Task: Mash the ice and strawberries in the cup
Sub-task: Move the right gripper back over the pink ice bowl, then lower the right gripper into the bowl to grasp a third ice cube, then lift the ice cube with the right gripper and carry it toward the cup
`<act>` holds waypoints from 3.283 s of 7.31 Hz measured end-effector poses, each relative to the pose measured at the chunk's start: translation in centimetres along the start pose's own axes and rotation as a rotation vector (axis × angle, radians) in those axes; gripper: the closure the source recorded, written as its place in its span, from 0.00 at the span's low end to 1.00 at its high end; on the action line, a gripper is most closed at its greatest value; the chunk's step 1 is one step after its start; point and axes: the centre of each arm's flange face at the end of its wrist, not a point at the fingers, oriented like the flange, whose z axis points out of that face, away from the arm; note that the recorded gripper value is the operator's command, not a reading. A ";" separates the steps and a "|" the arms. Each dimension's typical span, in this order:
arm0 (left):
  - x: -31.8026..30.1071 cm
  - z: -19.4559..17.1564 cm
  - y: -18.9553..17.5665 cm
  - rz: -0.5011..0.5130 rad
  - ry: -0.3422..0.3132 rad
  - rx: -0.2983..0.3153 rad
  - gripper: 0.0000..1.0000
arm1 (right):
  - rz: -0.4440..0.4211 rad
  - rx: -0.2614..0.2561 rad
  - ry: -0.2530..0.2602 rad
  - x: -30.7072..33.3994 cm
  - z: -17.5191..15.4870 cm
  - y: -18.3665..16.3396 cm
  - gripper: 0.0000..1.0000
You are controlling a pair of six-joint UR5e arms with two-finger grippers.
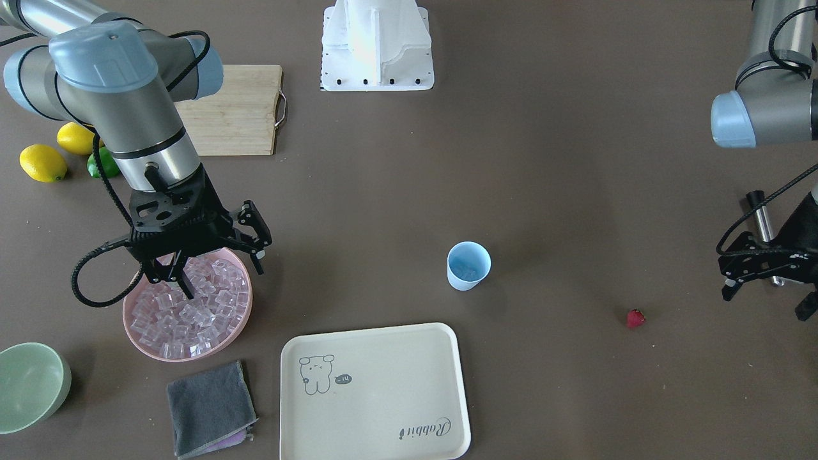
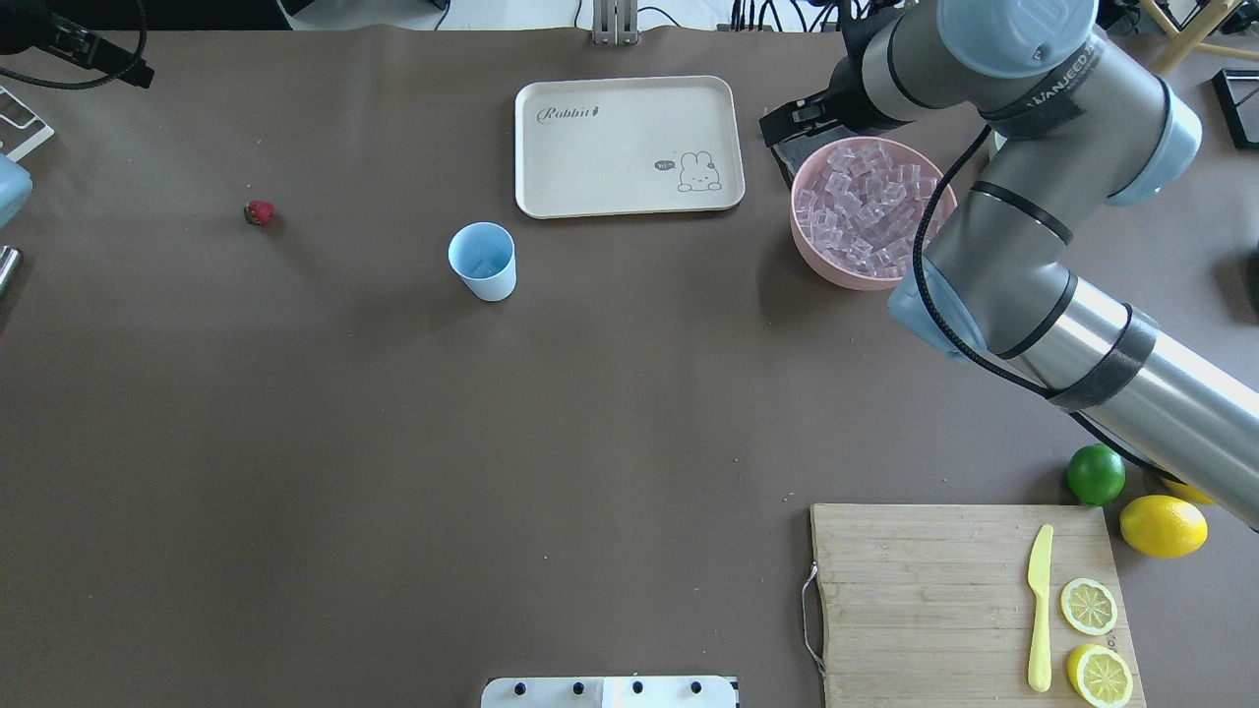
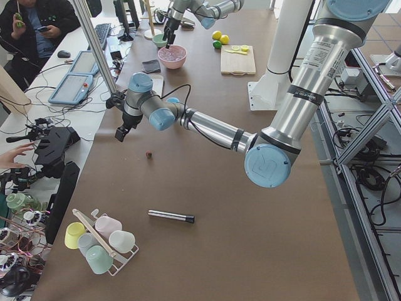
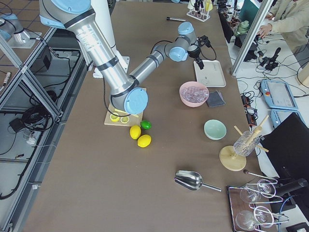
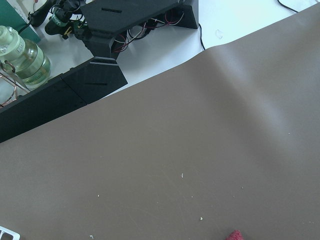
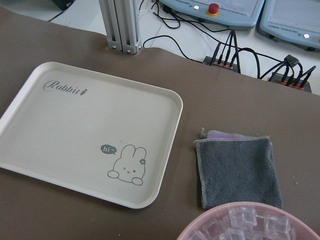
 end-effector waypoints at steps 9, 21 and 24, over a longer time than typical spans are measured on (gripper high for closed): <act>-0.6 0.2 0.5 0.000 -0.034 0.002 0.02 | 0.167 -0.035 0.185 2.1 8.0 6.4 0.10; -0.2 1.0 0.4 0.007 -0.051 0.000 0.02 | 0.181 -0.027 0.250 3.4 12.9 7.2 1.00; -0.3 1.1 0.3 0.005 -0.052 -0.002 0.02 | 0.163 -0.023 0.232 3.1 12.0 6.9 1.00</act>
